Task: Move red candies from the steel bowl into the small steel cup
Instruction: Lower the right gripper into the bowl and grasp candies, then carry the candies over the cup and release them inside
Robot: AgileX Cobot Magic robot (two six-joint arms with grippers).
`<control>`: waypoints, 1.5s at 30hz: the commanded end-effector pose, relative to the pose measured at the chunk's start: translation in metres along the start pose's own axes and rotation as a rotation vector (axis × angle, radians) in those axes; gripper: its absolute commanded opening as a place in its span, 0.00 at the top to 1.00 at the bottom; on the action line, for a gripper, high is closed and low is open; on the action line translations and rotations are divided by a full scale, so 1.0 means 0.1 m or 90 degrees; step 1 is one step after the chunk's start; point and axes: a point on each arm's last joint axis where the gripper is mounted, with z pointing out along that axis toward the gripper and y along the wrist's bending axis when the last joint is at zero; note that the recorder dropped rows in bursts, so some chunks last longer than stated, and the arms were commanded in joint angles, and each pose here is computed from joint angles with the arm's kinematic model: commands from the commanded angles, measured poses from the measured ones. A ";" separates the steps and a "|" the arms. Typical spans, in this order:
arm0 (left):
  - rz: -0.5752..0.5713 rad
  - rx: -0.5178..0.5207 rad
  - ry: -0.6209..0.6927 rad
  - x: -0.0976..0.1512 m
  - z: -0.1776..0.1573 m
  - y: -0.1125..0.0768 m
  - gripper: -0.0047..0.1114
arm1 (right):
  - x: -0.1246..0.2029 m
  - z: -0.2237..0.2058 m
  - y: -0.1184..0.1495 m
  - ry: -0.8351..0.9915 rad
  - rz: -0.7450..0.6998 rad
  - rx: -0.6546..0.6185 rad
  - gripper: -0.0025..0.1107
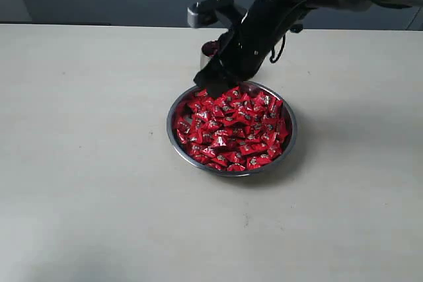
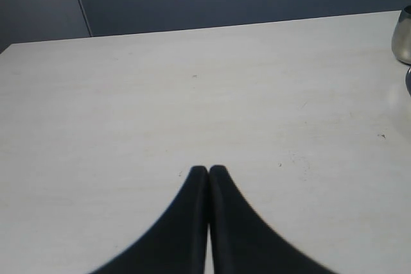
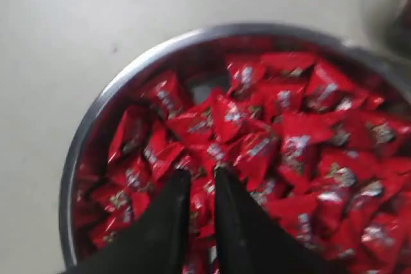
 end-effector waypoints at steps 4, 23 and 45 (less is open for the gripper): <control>0.001 0.004 -0.012 -0.03 -0.01 0.00 0.96 | 0.34 0.33 0.35 0.131 -0.074 0.048 0.73; 0.001 0.004 -0.012 -0.03 -0.01 0.00 0.96 | 0.30 0.32 0.37 0.088 -0.057 0.079 0.98; 0.001 0.004 -0.012 -0.03 -0.01 0.00 0.96 | -0.45 0.12 -0.70 -0.270 0.063 0.228 0.98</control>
